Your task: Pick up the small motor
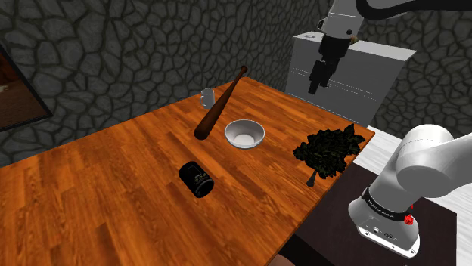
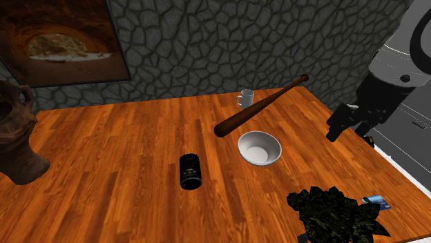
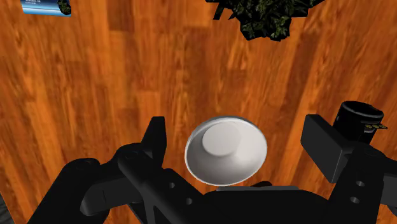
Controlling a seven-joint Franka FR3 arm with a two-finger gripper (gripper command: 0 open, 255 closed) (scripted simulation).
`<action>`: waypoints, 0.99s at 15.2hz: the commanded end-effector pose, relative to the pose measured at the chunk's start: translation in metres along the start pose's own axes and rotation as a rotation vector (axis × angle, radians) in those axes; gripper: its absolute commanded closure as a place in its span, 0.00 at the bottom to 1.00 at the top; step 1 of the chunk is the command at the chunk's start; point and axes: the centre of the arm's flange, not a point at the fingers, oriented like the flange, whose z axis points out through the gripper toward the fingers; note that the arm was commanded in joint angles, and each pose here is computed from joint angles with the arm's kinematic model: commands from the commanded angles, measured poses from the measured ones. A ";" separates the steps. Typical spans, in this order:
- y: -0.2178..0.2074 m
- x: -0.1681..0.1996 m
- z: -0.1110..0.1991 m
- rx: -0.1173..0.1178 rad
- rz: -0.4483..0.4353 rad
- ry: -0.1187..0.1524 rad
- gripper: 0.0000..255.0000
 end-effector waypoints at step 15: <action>-0.149 0.056 0.100 -0.052 -0.029 0.055 0.00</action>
